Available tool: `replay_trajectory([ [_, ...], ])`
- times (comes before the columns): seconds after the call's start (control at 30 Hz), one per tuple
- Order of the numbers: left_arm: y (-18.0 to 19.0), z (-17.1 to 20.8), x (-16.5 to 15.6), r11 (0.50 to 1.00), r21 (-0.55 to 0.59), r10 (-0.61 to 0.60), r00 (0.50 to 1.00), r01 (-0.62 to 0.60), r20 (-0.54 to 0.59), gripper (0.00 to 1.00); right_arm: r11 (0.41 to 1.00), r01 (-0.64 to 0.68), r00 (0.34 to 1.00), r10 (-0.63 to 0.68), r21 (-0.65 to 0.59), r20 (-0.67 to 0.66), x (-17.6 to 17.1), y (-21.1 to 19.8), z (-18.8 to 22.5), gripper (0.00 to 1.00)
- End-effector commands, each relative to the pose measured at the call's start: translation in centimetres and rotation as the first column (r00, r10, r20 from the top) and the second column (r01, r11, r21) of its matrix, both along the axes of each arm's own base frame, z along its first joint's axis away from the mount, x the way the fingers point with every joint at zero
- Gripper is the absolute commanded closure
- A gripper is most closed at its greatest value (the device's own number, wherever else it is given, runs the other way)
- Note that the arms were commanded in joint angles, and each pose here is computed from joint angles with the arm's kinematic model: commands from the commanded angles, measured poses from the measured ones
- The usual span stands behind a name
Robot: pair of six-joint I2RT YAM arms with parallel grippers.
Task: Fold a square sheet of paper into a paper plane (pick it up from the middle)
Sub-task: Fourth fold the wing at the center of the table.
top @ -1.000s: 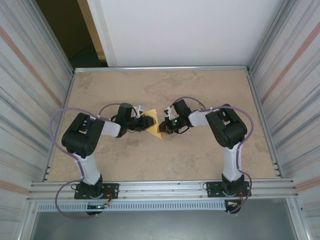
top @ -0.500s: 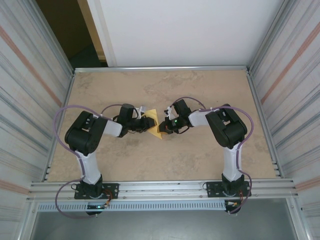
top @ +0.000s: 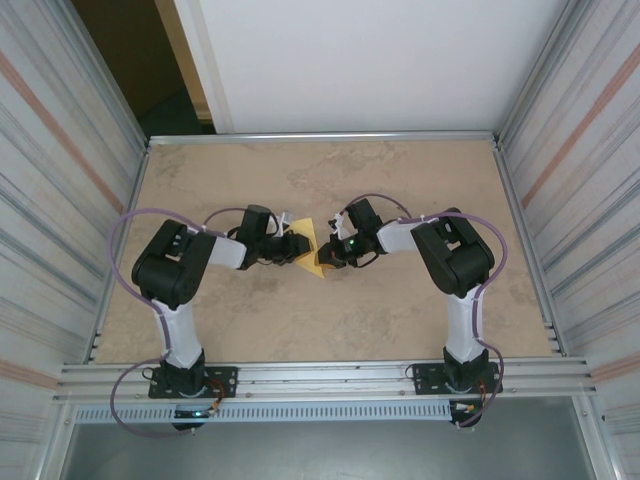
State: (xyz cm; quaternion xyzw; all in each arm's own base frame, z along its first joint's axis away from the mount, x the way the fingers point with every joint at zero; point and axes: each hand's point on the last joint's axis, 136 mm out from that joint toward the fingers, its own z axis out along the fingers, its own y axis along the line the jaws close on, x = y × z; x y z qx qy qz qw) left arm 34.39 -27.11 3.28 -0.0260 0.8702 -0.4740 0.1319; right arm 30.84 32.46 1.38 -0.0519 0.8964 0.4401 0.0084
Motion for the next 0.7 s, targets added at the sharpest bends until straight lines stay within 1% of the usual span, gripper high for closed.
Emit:
replay_trajectory([
  [0.0, 0.2, -1.5, -0.1, 0.999, 0.039, 0.000, 0.999, 0.001, -0.042, 0.79, 0.965, 0.068, 0.983, -0.108, -0.252, -0.150, -2.3, -4.8, -7.1, 0.94],
  [0.07, 0.3, -1.8, -0.2, 0.999, 0.050, 0.004, 0.998, -0.001, -0.056, 0.79, 0.965, 0.068, 0.983, -0.108, -0.253, -0.151, -2.3, -4.8, -7.0, 0.94],
  [0.3, 1.6, -3.9, -1.3, 0.988, 0.151, 0.033, 0.991, -0.013, -0.132, 0.80, 0.973, 0.067, 0.986, -0.098, -0.219, -0.135, -2.0, -4.3, -5.8, 0.87],
  [0.47, 1.8, -4.7, -1.6, 0.985, 0.172, 0.038, 0.986, -0.009, -0.165, 0.80, 0.989, 0.051, 0.991, -0.067, -0.139, -0.112, -1.7, -3.2, -3.5, 0.78],
  [0.57, 2.0, -5.1, -1.9, 0.983, 0.182, 0.038, 0.983, -0.005, -0.178, 0.80, 0.994, 0.042, 0.995, -0.051, -0.097, -0.086, -1.5, -2.7, -1.8, 0.77],
  [0.67, 2.0, -5.3, -2.0, 0.982, 0.187, 0.036, 0.982, -0.001, -0.186, 0.80, 0.996, 0.036, 0.997, -0.042, -0.079, -0.071, -1.4, -2.6, -0.5, 0.77],
])
